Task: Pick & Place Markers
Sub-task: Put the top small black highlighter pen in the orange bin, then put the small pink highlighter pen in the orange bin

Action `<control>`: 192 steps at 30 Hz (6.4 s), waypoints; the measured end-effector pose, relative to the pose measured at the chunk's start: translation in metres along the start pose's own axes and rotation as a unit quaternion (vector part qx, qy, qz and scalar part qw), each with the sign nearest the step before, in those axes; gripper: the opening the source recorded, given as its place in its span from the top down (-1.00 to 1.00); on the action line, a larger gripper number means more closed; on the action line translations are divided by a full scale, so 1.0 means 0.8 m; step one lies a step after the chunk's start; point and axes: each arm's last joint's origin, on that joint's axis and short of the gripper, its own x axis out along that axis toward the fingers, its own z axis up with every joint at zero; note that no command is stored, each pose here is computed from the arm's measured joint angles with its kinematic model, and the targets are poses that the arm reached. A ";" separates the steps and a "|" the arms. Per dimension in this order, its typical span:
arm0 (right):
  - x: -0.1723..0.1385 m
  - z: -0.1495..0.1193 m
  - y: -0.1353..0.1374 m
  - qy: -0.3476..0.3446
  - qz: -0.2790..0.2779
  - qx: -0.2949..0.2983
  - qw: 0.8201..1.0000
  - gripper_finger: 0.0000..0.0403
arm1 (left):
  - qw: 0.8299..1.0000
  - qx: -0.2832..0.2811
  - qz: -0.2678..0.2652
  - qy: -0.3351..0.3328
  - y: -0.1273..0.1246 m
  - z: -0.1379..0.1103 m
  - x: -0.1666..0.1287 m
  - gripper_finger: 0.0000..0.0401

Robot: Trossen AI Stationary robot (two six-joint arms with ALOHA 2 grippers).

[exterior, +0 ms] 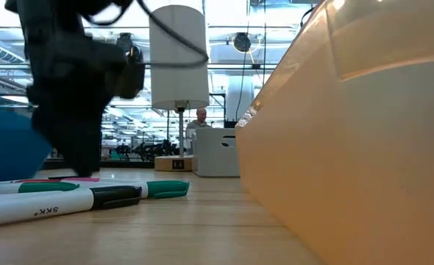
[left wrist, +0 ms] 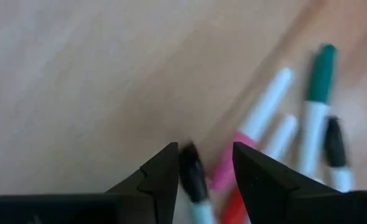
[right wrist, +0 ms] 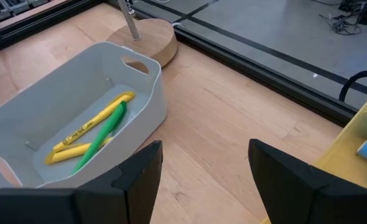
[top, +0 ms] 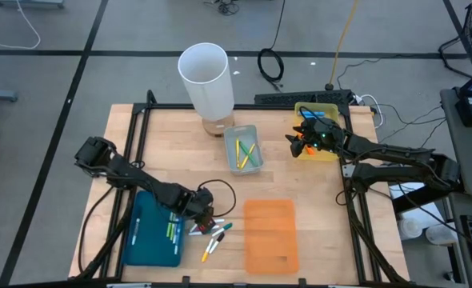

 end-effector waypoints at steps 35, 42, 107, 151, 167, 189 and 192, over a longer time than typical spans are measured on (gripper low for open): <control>0.000 0.000 0.000 0.000 0.000 0.002 1.000 -0.12 | 0.991 0.128 -0.012 0.039 -0.019 0.022 -0.028 0.22; 0.000 0.000 0.000 0.000 0.000 0.002 1.000 -0.12 | 0.988 0.127 0.041 0.073 -0.010 0.012 -0.017 0.22; 0.013 -0.006 0.147 -0.231 0.321 -0.170 0.903 -0.12 | 0.755 0.439 -0.150 -0.463 0.019 0.223 -0.175 0.84; 0.028 -0.012 0.182 -0.152 0.404 -0.196 0.881 0.87 | 0.820 0.375 -0.053 -0.430 0.031 0.197 -0.194 0.24; -0.069 -0.064 0.282 0.154 0.431 -0.227 0.860 0.87 | 0.919 0.236 0.027 -0.313 0.045 0.131 -0.204 -0.13; -0.065 -0.120 0.290 0.189 0.416 -0.233 0.859 0.01 | 0.946 0.277 -0.061 -0.156 -0.006 0.090 -0.139 -0.13; -0.064 -0.122 0.289 0.186 0.417 -0.246 0.855 -0.03 | 0.940 0.301 -0.067 -0.146 -0.022 0.075 -0.127 -0.13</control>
